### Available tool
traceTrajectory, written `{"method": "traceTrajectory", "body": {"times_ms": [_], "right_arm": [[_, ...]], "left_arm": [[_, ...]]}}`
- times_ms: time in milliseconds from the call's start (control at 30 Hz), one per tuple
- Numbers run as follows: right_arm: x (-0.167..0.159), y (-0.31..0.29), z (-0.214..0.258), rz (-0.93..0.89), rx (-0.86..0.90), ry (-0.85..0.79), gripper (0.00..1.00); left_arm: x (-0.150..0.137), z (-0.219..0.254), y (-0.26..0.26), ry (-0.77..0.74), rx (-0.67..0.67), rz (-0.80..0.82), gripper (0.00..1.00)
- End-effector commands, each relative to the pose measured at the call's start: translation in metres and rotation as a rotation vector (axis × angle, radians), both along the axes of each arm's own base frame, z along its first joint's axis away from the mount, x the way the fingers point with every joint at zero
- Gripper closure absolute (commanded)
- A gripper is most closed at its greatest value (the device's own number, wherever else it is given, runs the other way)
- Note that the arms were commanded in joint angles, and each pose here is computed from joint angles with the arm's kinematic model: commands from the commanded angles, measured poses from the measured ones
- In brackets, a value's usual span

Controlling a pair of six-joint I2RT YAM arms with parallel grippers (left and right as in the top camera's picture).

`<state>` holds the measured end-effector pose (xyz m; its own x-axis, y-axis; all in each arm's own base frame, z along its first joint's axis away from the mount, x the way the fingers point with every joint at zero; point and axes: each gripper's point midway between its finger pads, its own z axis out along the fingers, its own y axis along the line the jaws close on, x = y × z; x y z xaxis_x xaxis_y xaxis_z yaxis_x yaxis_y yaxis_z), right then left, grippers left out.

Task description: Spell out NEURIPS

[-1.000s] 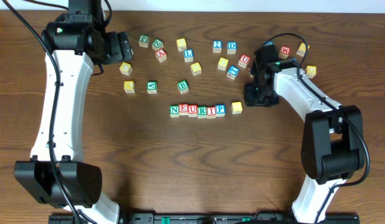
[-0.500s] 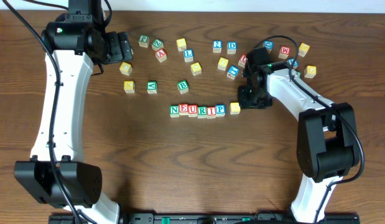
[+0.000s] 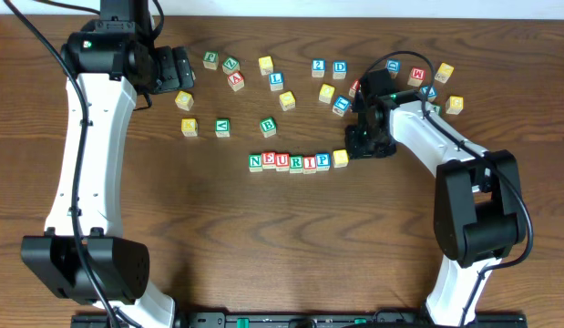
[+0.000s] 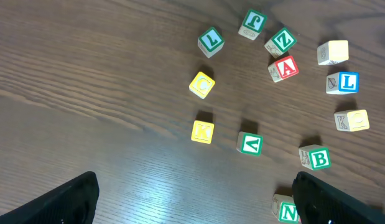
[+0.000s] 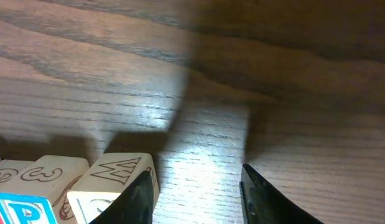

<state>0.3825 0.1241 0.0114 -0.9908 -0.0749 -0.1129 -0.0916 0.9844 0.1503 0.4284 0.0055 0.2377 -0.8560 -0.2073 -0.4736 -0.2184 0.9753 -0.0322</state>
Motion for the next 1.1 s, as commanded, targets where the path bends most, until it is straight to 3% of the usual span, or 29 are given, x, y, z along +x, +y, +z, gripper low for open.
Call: {"method": "traceTrajectory", "body": {"times_ms": [0,1067], "right_arm": [[-0.004,0.005,-0.005,0.043,0.006,0.009,0.59],[-0.016,0.016,-0.005,0.096,0.025,0.043,0.59]], "left_arm": [[0.001,-0.007,0.001,0.017,-0.008,0.017,0.02],[0.001,-0.007,0.001,0.017,-0.008,0.017,0.02]]}}
